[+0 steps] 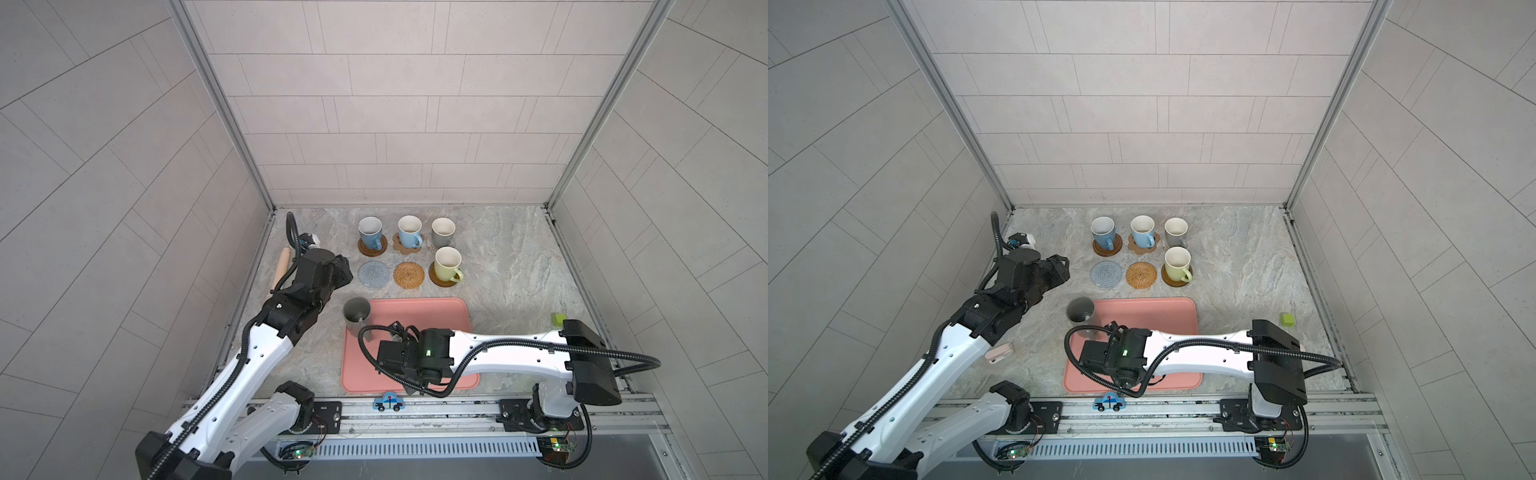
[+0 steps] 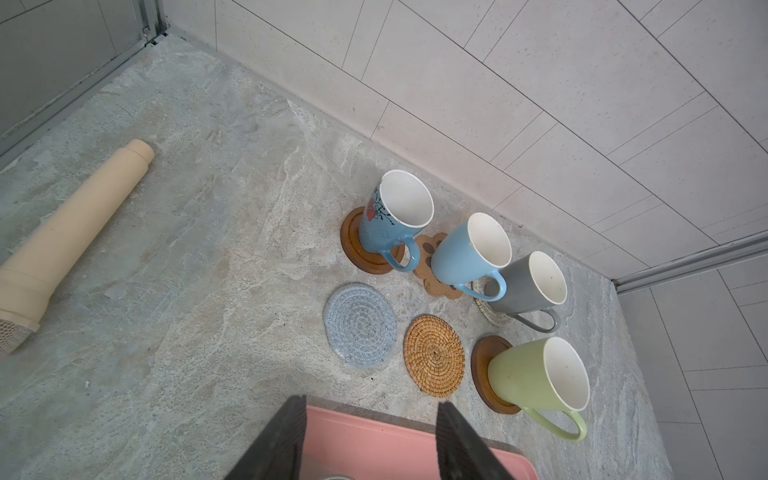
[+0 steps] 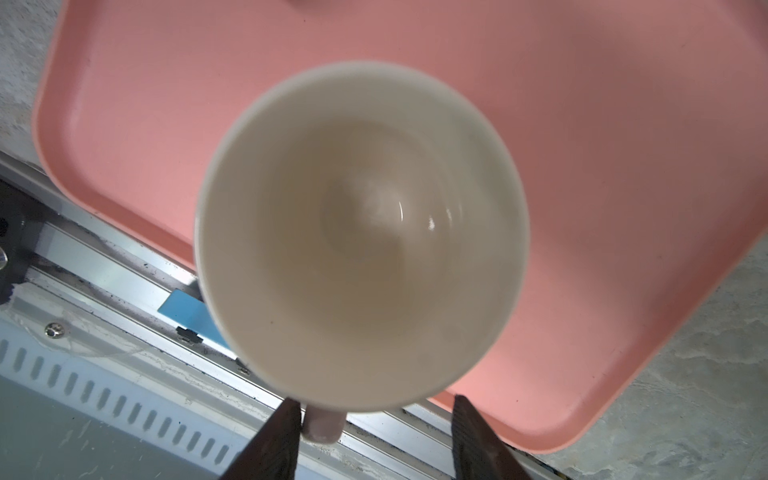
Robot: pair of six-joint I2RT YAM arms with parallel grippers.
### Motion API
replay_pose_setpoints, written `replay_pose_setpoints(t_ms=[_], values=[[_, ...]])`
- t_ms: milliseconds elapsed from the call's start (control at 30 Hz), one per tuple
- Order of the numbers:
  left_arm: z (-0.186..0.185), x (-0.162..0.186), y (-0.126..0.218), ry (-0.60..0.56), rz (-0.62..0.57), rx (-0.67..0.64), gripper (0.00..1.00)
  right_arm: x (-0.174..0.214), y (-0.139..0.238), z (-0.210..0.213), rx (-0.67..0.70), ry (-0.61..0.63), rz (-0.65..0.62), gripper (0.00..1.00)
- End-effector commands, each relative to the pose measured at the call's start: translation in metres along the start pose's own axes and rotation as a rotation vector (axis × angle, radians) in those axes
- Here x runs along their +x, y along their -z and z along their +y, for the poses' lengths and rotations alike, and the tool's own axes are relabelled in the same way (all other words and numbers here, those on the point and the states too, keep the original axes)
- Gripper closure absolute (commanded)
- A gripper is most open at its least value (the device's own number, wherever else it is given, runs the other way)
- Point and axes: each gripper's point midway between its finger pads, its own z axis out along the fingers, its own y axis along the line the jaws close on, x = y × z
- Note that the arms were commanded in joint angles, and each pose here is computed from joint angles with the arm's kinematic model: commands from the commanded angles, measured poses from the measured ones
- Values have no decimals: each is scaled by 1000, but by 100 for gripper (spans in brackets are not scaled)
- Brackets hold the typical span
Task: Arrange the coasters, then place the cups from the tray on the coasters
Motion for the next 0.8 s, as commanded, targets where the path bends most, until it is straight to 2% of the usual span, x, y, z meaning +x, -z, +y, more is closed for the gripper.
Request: replay_pose_setpoints(t_ms=[0, 433, 767], values=[[5, -5, 5, 18, -22, -14, 43, 4, -4, -19, 107, -12, 1, 40], [9, -1, 4, 12, -15, -31, 43, 2, -11, -15, 97, 14, -2, 43], [6, -6, 5, 6, -23, -25, 43, -1, -23, 3, 53, 68, 13, 51]])
